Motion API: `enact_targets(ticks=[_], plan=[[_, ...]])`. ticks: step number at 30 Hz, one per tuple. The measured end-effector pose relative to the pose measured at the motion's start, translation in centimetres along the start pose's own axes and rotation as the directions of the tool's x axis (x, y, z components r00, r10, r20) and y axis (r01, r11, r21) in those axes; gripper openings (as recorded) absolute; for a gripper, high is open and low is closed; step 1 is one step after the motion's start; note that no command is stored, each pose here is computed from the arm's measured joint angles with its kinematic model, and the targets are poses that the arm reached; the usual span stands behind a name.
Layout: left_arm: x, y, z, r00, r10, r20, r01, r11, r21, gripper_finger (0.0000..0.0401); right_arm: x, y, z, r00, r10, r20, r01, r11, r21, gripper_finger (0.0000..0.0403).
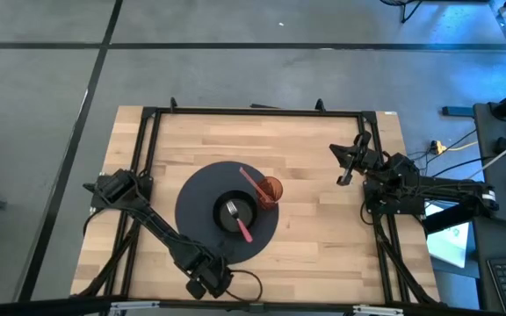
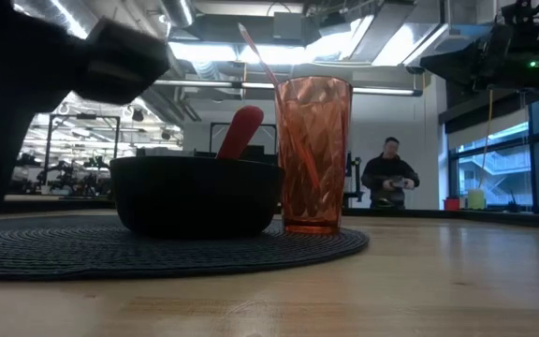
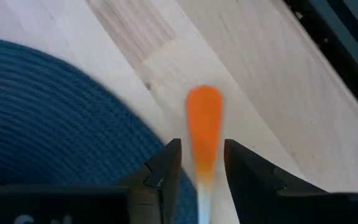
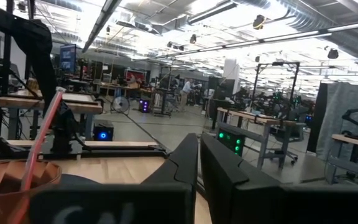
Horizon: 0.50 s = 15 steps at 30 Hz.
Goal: Pick & Place Utensil
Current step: Put the orange spoon into the black bowl
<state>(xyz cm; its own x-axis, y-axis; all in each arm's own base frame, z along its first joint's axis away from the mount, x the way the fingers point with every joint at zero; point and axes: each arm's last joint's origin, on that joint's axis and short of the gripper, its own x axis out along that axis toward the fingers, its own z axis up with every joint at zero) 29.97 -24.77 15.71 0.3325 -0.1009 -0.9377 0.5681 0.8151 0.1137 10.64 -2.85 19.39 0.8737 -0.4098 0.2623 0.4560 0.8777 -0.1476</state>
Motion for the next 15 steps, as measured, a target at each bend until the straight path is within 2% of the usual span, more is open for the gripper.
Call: enact_targets(ticks=[7,15], plan=[[1.09,-0.39,-0.06,1.000,-0.028,-0.012,0.027,0.999,-0.047,0.0118,0.00,0.00,0.00,1.000,0.001,0.000,-0.001,1.000,0.007,0.0021],[1.10,-0.29,-0.25,0.999,0.018,-0.030,-0.020,0.998,-0.062,0.0117,0.00,0.01,0.00,1.000,0.003,0.000,-0.003,0.996,0.090,0.0021]])
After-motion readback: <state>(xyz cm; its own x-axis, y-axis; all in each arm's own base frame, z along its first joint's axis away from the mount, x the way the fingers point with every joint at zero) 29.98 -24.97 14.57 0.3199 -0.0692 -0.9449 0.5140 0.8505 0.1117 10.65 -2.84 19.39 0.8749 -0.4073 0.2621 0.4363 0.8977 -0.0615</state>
